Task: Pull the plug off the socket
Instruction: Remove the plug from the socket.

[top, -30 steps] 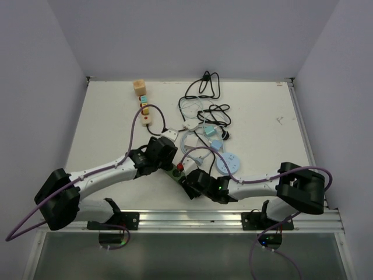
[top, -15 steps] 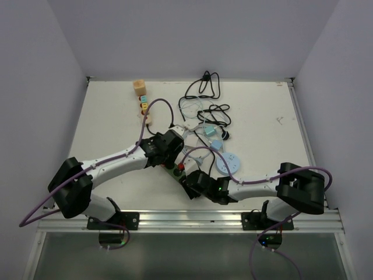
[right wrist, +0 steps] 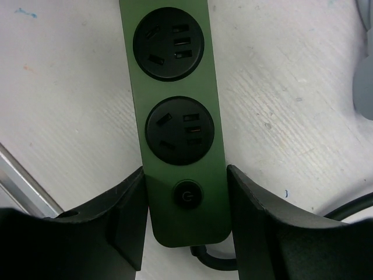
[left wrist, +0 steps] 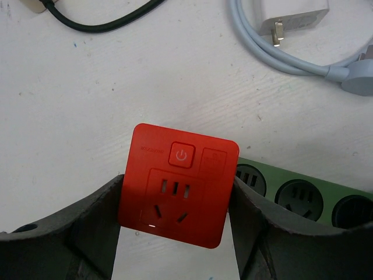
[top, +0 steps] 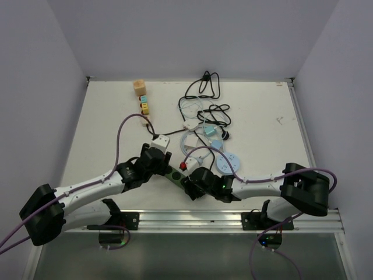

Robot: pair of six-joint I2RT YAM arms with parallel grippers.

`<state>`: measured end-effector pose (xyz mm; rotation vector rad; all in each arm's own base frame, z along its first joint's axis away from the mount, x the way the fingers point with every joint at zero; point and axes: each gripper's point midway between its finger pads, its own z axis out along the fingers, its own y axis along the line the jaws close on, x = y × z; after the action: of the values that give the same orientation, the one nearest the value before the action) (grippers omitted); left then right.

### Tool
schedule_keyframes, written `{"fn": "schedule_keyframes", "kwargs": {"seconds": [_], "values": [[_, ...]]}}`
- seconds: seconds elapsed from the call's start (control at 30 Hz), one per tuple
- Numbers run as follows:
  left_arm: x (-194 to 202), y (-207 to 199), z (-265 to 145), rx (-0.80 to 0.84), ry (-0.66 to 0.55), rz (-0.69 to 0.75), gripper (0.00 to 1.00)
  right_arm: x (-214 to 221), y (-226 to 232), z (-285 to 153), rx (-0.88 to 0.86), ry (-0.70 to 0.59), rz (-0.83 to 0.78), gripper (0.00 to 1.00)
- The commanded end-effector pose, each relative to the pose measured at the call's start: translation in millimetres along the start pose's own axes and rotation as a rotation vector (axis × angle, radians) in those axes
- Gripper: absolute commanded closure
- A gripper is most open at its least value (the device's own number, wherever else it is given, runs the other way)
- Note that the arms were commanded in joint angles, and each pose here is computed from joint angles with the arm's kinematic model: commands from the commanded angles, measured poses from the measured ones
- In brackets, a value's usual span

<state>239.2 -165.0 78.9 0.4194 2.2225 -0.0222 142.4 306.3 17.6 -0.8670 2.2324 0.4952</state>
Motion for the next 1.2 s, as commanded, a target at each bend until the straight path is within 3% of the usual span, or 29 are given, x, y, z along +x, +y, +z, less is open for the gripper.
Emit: {"fn": "schedule_keyframes", "kwargs": {"seconds": [0.0, 0.13, 0.3, 0.5, 0.57, 0.6, 0.67, 0.77, 1.0, 1.17], "values": [[-63.2, 34.2, -9.1, -0.159, -0.335, -0.305, 1.0, 33.4, -3.5, -6.4, -0.012, 0.118, 0.138, 1.0], [-57.7, 41.5, -13.1, -0.17, -0.374, -0.345, 1.0, 29.9, -2.0, -6.5, -0.022, 0.111, 0.136, 1.0], [-62.1, 34.7, -9.1, -0.165, -0.32, -0.289, 1.0, 31.5, -8.1, -4.9, 0.025, 0.126, 0.074, 1.0], [-68.4, 26.3, -4.7, -0.182, -0.186, -0.194, 1.0, 39.9, -20.8, -1.3, 0.136, 0.166, 0.018, 1.0], [-57.4, 28.7, -1.6, -0.22, -0.092, -0.125, 1.0, 43.5, -23.2, -0.6, 0.16, 0.181, 0.001, 1.0], [-72.3, 25.7, -3.9, -0.216, -0.093, -0.118, 1.0, 43.5, -23.8, -0.5, 0.173, 0.18, -0.01, 1.0], [-60.0, 30.1, 0.6, -0.269, 0.007, -0.041, 1.0, 43.6, -22.5, 0.2, 0.175, 0.188, -0.019, 1.0], [-60.1, 30.2, 4.3, -0.299, 0.062, 0.012, 1.0, 44.2, -20.0, 0.7, 0.172, 0.187, -0.024, 1.0], [-50.8, 27.1, 11.6, -0.288, 0.07, 0.029, 1.0, 46.5, -6.4, 0.5, 0.092, 0.171, 0.037, 1.0], [-61.0, 32.2, 5.2, -0.317, -0.043, 0.0, 1.0, 47.0, -3.6, 0.0, 0.046, 0.184, 0.101, 1.0]]}}
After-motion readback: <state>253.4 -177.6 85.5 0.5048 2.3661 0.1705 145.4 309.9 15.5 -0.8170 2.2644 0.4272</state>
